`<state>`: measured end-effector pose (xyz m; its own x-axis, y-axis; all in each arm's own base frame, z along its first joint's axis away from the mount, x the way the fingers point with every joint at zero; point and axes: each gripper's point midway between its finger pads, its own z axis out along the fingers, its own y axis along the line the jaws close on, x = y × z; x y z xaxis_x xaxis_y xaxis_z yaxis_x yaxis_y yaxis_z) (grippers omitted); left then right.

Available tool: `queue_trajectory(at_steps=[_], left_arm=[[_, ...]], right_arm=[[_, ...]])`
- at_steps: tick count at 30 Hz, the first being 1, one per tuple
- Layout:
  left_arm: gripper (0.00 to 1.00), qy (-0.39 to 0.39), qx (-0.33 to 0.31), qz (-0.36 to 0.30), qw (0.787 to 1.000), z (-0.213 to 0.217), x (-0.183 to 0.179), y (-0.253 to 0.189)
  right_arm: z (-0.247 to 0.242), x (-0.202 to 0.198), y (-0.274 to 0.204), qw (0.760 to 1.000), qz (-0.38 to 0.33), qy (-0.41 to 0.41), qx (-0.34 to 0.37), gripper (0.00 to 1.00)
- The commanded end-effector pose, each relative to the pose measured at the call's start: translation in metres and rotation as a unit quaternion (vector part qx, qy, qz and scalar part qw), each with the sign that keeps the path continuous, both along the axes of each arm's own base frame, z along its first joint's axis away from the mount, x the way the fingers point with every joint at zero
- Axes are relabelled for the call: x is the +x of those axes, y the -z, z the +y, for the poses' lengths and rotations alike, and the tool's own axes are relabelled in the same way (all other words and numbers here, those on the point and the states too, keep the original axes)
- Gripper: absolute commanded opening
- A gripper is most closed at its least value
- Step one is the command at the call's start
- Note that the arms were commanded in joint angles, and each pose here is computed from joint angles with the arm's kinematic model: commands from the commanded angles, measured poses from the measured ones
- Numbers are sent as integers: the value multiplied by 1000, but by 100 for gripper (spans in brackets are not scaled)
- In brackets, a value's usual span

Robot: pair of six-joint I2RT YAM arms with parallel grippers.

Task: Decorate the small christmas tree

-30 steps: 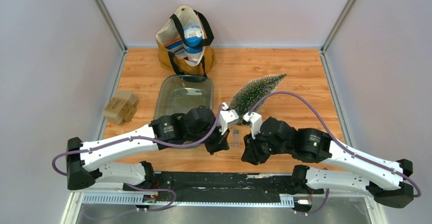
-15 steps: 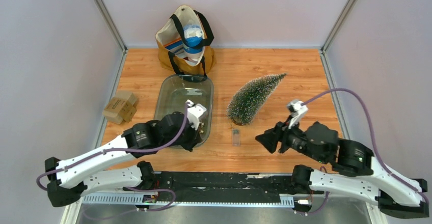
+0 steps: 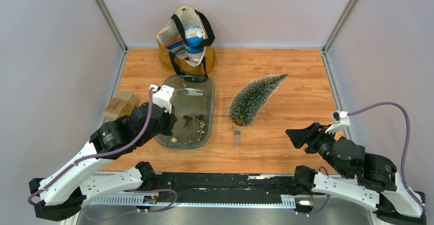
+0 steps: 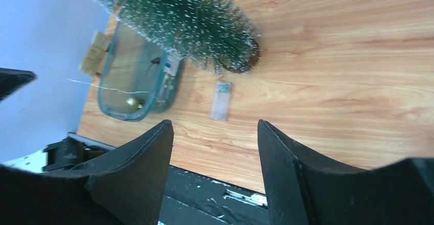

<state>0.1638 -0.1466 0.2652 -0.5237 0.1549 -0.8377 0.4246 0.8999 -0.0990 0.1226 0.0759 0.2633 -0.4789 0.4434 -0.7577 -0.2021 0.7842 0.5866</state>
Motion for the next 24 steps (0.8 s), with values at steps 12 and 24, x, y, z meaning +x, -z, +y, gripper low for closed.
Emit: queue_trajectory(at_steps=[12, 24], left_arm=[[0, -93, 34, -5, 995, 28, 97, -18], [0, -40, 21, 17, 999, -33, 197, -39]], right_arm=[[11, 14, 30, 993, 45, 41, -101, 66], [11, 30, 72, 966, 148, 55, -203, 57]])
